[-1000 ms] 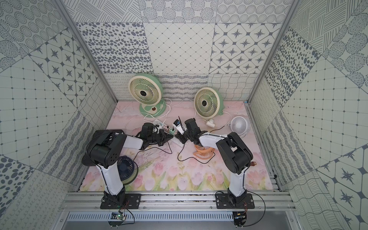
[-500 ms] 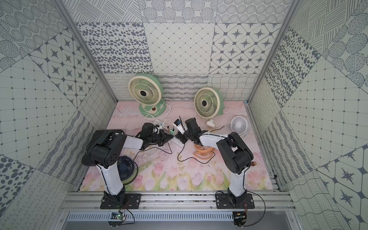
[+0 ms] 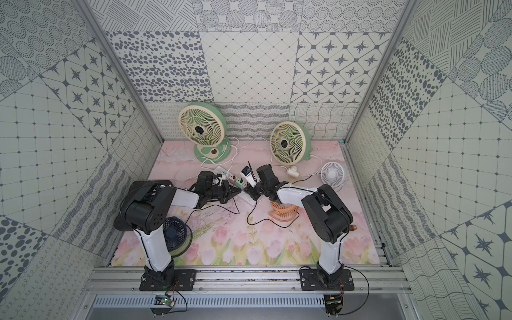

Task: Unplug the desk fan from the power strip
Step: Remove the plug from the socket.

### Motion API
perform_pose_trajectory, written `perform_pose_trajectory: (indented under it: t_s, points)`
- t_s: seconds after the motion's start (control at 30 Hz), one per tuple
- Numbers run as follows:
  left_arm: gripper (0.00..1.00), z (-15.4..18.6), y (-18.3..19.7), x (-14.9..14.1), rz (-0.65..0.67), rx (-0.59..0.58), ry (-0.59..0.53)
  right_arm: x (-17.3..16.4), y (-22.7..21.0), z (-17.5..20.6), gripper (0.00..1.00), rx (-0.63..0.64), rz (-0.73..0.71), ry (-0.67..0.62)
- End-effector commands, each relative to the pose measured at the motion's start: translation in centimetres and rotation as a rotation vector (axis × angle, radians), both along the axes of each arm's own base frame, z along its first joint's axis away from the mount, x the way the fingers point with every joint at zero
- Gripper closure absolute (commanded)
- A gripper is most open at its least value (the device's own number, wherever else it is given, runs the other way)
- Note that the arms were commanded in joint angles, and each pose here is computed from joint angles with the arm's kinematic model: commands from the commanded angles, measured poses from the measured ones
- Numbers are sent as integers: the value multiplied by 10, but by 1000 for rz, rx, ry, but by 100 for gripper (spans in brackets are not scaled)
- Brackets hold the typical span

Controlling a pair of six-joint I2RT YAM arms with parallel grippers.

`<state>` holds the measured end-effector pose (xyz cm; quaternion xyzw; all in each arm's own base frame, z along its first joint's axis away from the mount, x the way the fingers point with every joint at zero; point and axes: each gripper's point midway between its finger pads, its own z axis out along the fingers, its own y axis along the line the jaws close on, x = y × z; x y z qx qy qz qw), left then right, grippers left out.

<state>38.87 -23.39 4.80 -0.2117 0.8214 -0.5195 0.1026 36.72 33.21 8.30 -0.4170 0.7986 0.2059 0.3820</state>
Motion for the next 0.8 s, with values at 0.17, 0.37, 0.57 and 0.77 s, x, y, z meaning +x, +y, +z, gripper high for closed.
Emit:
perform_pose_trajectory:
  t_s: [0.17, 0.37, 0.57, 0.77]
  points:
    - [100, -28, 12, -11, 38, 91, 94, 0, 9, 29, 89, 103, 19, 37]
    - [100, -28, 12, -11, 39, 88, 94, -20, 27, 27, 88, 32, 84, -57]
    - [100, -27, 11, -12, 36, 89, 93, -6, 16, 24, 88, 46, 25, -4]
    - [100, -28, 11, -12, 36, 88, 94, -15, 23, 28, 88, 61, 63, -15]
